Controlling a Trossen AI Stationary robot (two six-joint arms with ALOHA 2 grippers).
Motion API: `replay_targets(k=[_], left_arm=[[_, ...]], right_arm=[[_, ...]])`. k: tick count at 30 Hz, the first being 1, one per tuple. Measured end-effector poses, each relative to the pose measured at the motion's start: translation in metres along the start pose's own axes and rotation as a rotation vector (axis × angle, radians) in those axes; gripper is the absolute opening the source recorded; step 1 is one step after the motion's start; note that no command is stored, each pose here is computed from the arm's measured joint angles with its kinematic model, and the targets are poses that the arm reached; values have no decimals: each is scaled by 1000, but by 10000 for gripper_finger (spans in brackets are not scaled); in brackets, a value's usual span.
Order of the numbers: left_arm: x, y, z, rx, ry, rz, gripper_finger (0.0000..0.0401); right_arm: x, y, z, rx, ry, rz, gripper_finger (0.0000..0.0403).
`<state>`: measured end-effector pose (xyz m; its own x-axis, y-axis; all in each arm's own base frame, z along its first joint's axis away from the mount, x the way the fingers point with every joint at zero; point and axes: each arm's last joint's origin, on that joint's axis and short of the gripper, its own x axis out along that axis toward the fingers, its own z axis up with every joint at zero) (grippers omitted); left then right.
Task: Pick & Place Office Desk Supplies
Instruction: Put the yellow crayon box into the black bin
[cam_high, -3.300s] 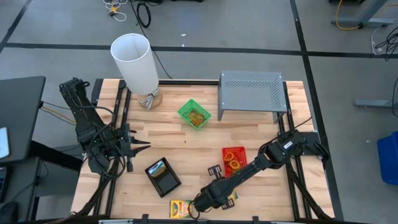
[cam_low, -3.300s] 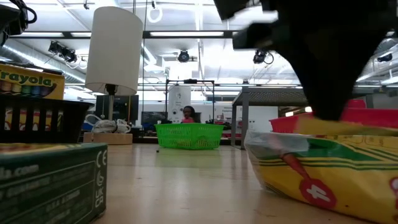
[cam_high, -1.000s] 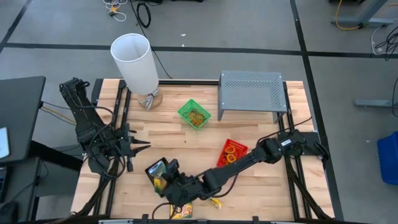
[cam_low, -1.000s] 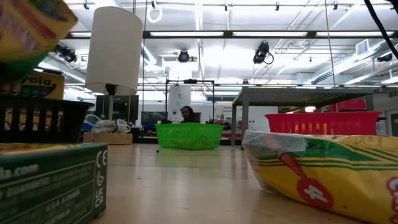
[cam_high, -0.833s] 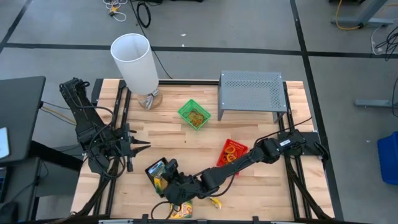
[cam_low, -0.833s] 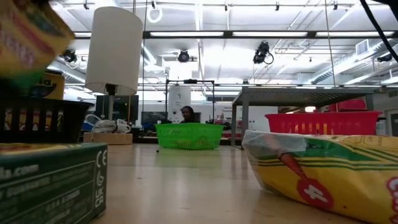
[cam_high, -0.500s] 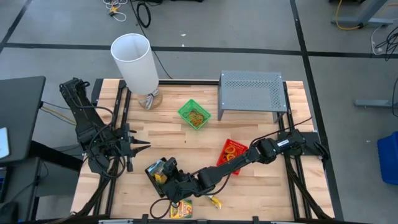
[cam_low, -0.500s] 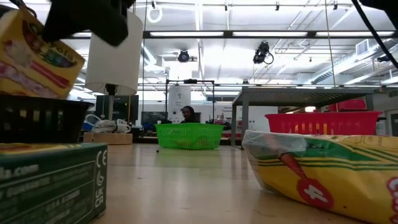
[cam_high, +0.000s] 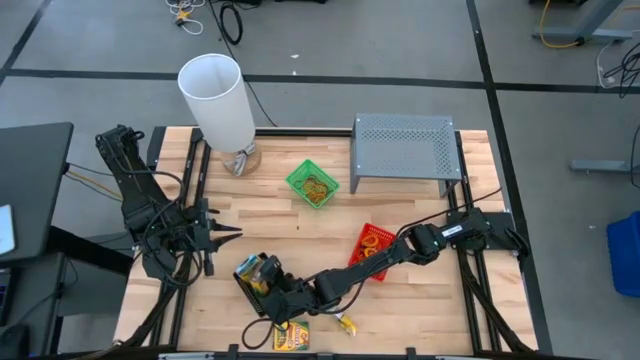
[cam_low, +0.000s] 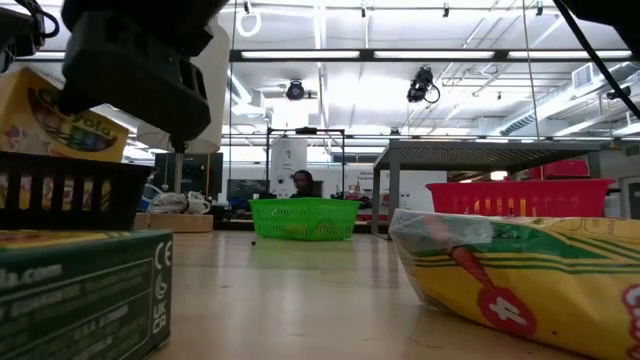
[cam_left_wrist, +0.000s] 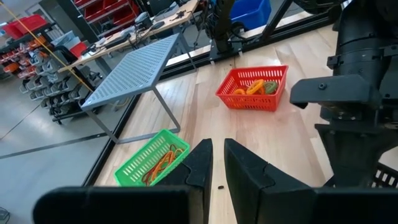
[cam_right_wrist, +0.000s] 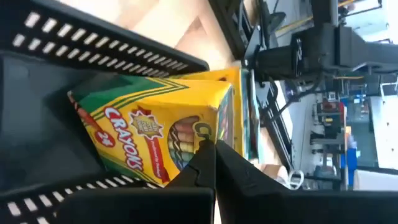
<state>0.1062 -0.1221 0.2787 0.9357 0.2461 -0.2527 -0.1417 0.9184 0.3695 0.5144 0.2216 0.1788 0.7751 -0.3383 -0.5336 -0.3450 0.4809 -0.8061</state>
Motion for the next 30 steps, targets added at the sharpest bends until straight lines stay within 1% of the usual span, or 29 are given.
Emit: replay_targets(k=[3,6,11,16,20,23,25,30], left_arm=[[0,0,-1,0,2,0,50],[0,0,-1,-8,6,1,50],[0,1,-3,-6,13,3,50],[0,1,-3,-11,15,4,50],[0,1,-3,-11,15,4,50],[0,1,-3,-11,15,4,50],[0,1,-3,-12,15,4,50],[0,1,-3,-14,15,3,50]], right_arm=[[0,0,0,9,-9,7,1],[-1,1,1,-1,-12,8,16],[-1,1,1,-6,-8,4,65],[-3,-1,2,-25,19,-38,119],[-7,-7,5,-15,37,-86,147],[-17,-10,11,-37,16,-100,150],[-26,-9,16,-52,-7,-91,143],[-49,-3,23,-29,-36,-21,118]])
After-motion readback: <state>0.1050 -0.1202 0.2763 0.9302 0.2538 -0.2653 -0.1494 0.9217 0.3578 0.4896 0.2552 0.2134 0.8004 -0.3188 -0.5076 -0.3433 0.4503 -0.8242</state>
